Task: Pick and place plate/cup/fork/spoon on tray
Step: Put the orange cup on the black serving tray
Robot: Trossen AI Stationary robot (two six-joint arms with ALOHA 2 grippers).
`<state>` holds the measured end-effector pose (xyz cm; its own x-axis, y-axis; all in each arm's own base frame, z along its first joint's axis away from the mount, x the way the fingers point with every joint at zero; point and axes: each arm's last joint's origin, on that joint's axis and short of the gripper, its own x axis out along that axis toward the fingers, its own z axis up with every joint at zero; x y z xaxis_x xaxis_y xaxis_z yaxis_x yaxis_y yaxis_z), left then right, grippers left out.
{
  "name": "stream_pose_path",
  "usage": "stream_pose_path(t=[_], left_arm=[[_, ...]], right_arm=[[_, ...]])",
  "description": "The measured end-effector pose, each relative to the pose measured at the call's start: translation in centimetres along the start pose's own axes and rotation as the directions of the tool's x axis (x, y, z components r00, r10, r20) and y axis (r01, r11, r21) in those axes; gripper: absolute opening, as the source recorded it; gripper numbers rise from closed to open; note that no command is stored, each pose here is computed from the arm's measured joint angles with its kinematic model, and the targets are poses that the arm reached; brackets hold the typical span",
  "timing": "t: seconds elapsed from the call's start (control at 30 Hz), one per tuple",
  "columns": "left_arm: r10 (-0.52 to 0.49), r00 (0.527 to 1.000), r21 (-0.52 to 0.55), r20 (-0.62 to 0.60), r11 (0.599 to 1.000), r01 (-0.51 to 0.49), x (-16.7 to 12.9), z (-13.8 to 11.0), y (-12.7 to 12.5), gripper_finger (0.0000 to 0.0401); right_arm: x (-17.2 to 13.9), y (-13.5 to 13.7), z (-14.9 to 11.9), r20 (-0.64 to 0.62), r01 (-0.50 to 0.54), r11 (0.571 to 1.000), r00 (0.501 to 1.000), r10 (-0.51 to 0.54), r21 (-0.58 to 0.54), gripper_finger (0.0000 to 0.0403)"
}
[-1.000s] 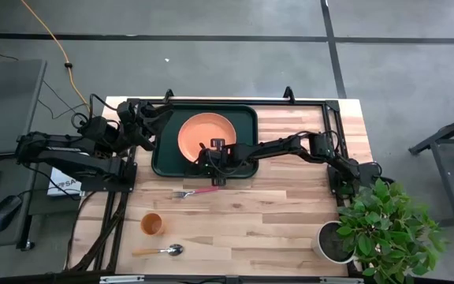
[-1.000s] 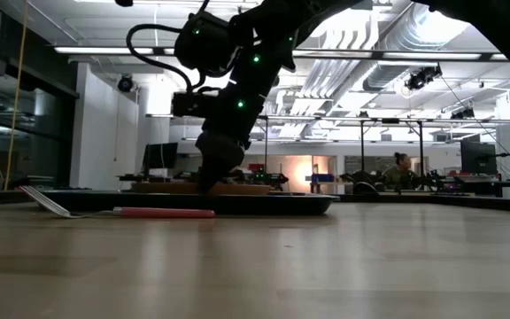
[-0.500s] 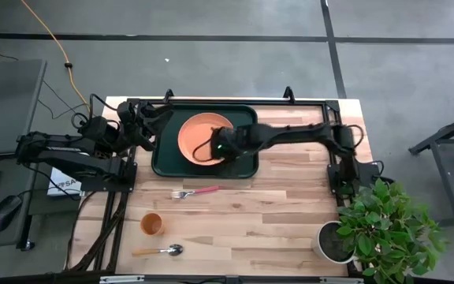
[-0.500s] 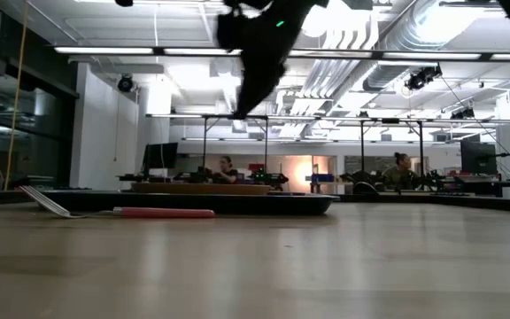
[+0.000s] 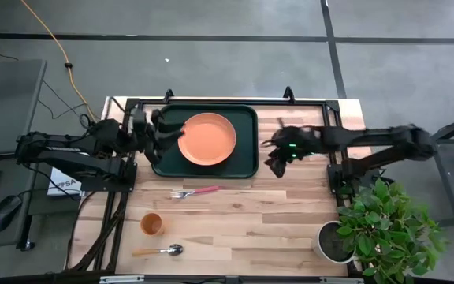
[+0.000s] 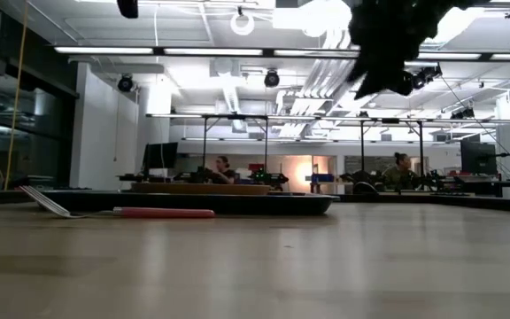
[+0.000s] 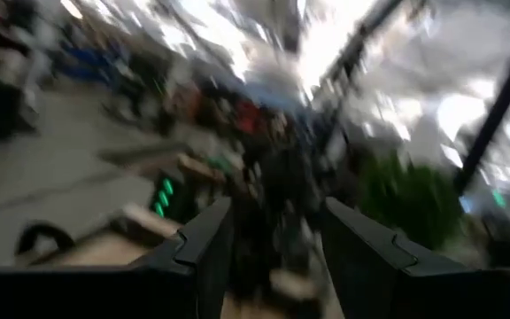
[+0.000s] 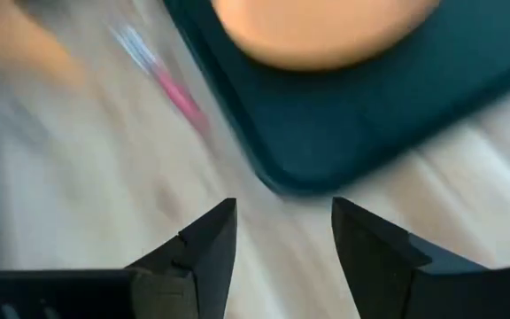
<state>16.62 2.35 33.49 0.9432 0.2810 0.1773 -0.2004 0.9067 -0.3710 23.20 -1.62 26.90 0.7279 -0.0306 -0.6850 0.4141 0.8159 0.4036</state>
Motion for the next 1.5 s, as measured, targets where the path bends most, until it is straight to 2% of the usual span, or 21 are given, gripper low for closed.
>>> stream_pose_path(t=[0.07,0.17,0.23,0.33,0.57,0.73,0.9,1.03,1.13,1.23,1.3,1.4,1.5], left_arm=[[-0.046,0.994,0.016,-0.097,0.999,0.047,0.0,-0.8,0.0,0.0157],[-0.078,0.97,0.05,-0.231,0.995,0.092,-0.2,-1.9,0.2,0.0157],[-0.066,0.956,0.069,-0.285,0.994,0.089,-0.3,-2.4,0.4,0.0157],[-0.053,0.949,0.099,-0.312,0.991,0.088,-0.4,-2.6,0.5,0.0157],[-0.057,0.951,0.106,-0.305,0.99,0.093,-0.4,-2.6,0.5,0.0157],[-0.057,0.951,0.107,-0.305,0.99,0.093,-0.4,-2.6,0.5,0.0157],[-0.045,0.953,0.108,-0.3,0.991,0.081,-0.4,-2.6,0.5,0.0157],[-0.042,0.952,0.062,-0.303,0.996,0.064,-0.4,-2.6,0.5,0.0156],[-0.083,0.935,0.049,-0.345,0.993,0.106,-0.5,-2.8,0.2,0.0156],[-0.116,0.874,0.031,-0.472,0.988,0.148,-0.7,-2.9,-0.9,0.0156],[-0.105,0.795,0.019,-0.597,0.989,0.145,-0.8,-3.2,-1.7,0.0156],[-0.106,0.634,-0.015,-0.766,0.989,0.147,-1.2,-3.6,-3.4,0.0156],[-0.124,0.467,-0.067,-0.876,0.988,0.136,-1.9,-4.3,-5.3,0.0156]], right_arm=[[-0.9,0.0,-0.4,0.189,-0.127,0.989,0.976,0.112,0.072,0.0177],[-2.2,0.1,-0.4,0.458,-0.274,0.96,0.863,0.215,0.064,0.0177],[-3.0,0.1,-0.5,0.574,-0.3,0.954,0.781,0.246,-0.001,0.0177],[-3.6,0.2,-0.7,0.648,-0.274,0.956,0.712,0.272,-0.1,0.0177],[-4.4,0.8,-0.2,0.655,-0.218,0.95,0.687,0.313,-0.226,0.0177],[-4.4,0.9,-0.2,0.641,-0.187,0.938,0.69,0.336,-0.29,0.0177],[-4.4,0.9,-0.3,0.628,-0.201,0.931,0.693,0.354,-0.304,0.0177],[-4.4,0.9,-0.3,0.627,-0.203,0.932,0.694,0.354,-0.302,0.0177],[-4.4,0.9,-0.3,0.627,-0.203,0.932,0.694,0.354,-0.302,0.0177],[-4.4,0.9,-0.3,0.627,-0.211,0.933,0.694,0.354,-0.293,0.0177],[-4.4,0.9,-0.3,0.627,-0.221,0.934,0.694,0.354,-0.282,0.0177],[-4.4,0.9,-0.3,0.626,-0.22,0.934,0.695,0.353,-0.283,0.0177],[-4.3,0.9,-0.3,0.624,-0.217,0.934,0.698,0.351,-0.283,0.0177]])
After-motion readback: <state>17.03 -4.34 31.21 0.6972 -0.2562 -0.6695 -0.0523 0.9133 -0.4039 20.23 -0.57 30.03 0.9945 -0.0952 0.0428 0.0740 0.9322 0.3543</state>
